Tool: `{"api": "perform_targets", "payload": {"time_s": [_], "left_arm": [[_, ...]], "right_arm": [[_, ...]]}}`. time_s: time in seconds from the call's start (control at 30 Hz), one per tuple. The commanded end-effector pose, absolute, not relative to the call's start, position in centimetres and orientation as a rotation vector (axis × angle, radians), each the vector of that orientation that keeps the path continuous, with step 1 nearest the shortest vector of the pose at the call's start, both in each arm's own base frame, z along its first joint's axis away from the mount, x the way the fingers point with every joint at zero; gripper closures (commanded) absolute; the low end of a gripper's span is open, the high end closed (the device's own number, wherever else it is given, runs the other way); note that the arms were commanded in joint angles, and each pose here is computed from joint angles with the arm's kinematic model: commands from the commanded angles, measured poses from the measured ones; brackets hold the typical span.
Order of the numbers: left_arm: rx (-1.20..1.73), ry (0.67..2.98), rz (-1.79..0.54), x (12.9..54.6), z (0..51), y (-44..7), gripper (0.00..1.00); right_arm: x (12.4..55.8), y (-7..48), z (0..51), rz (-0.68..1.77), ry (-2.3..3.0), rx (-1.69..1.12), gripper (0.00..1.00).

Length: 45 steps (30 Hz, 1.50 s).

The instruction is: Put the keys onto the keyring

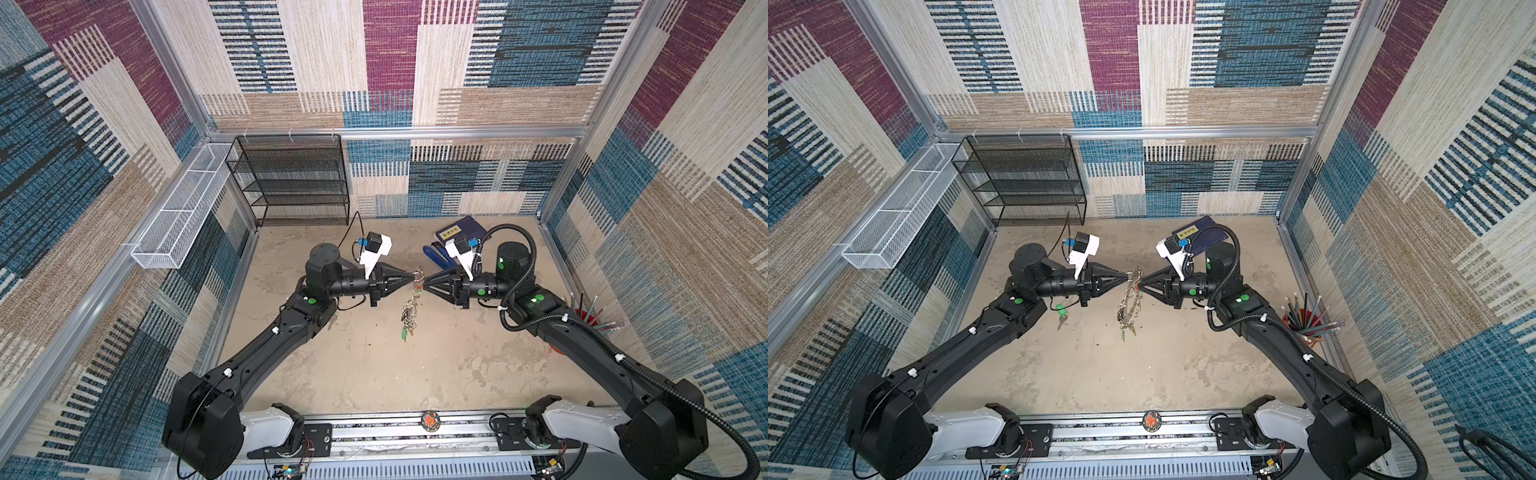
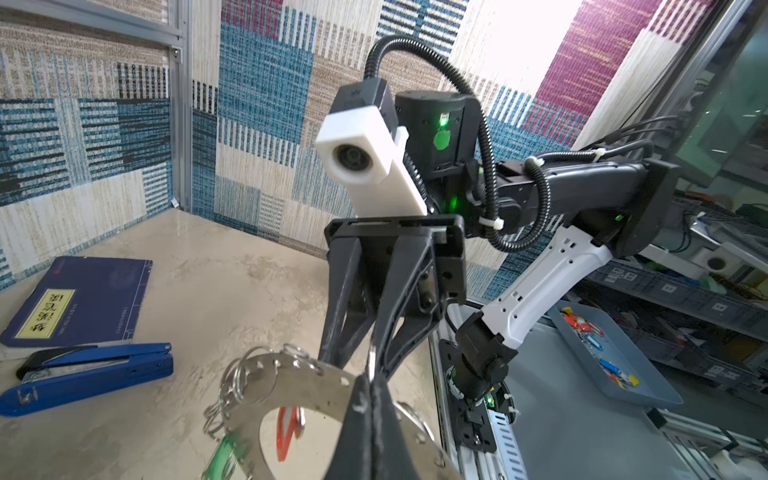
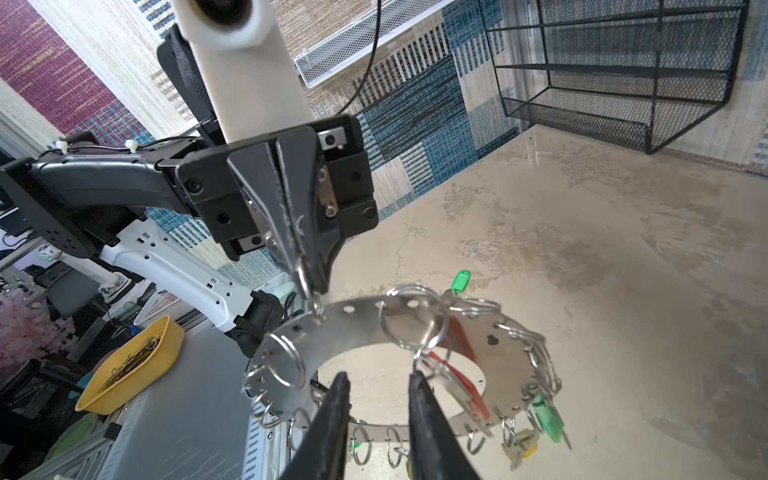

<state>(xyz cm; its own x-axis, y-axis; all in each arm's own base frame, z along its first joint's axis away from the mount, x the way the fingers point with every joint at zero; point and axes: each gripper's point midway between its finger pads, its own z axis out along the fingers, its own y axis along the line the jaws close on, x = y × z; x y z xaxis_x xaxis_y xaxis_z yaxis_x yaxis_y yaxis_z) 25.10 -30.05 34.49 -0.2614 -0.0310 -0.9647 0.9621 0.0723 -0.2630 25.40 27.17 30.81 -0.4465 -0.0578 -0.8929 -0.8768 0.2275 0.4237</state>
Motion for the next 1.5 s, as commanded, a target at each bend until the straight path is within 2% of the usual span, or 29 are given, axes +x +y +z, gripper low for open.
{"api": "perform_targets", "payload": {"time_s": [0.0,0.3,0.87,1.13,1.3,1.47], "left_arm": [[1.006,1.303,-1.406,24.2,36.7,-30.2,1.00],[0.952,1.279,-1.458,24.2,36.3,-31.8,1.00],[0.817,1.310,-1.306,25.7,34.5,-32.7,1.00],[0.777,1.322,-1.280,25.9,34.1,-32.5,1.00],[0.785,1.360,-1.227,25.9,33.6,-32.0,1.00],[0.774,1.366,-1.209,26.0,33.6,-31.8,1.00]], "right_arm": [[25.4,27.5,32.1,1.323,1.647,-0.897,0.72],[25.4,27.7,32.3,1.342,1.626,-0.897,0.72],[25.9,27.5,31.5,1.323,1.659,-0.857,0.71],[28.4,26.5,30.5,1.177,1.753,-0.733,0.71],[29.3,24.7,30.8,1.106,1.780,-0.664,0.64],[29.0,23.7,31.8,1.092,1.766,-0.644,0.51]]}}
